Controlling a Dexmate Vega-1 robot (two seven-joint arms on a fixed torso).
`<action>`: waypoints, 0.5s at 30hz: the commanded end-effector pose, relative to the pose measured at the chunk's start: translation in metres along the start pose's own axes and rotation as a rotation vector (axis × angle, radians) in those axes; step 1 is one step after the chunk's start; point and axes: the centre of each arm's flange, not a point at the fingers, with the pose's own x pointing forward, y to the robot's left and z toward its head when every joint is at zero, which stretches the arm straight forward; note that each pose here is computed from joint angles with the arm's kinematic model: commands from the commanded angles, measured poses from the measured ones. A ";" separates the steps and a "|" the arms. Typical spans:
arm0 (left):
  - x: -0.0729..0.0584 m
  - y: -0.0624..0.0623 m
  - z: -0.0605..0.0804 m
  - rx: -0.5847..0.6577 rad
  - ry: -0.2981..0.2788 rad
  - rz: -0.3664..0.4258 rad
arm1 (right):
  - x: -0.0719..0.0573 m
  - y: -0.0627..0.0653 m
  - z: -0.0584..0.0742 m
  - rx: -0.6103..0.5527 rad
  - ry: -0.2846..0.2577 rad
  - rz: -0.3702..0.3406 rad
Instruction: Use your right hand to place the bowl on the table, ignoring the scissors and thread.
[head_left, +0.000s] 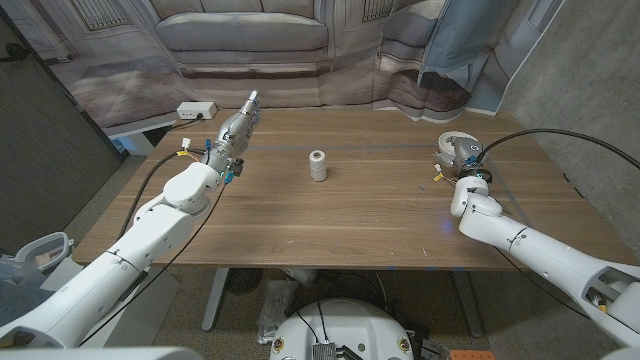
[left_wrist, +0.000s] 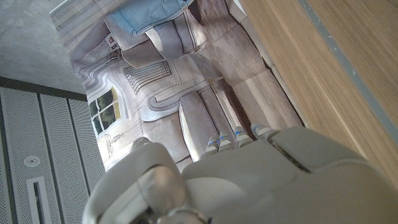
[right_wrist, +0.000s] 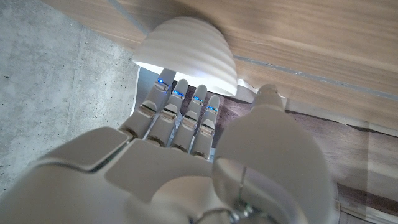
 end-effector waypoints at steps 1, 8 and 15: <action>0.004 -0.003 0.001 0.002 0.001 -0.008 | -0.002 -0.014 -0.001 0.045 -0.026 -0.011; 0.004 -0.004 0.002 0.004 -0.002 -0.011 | -0.003 -0.025 0.001 0.069 -0.059 -0.021; 0.003 -0.005 0.002 0.003 -0.001 -0.008 | -0.002 -0.039 0.003 0.120 -0.101 -0.023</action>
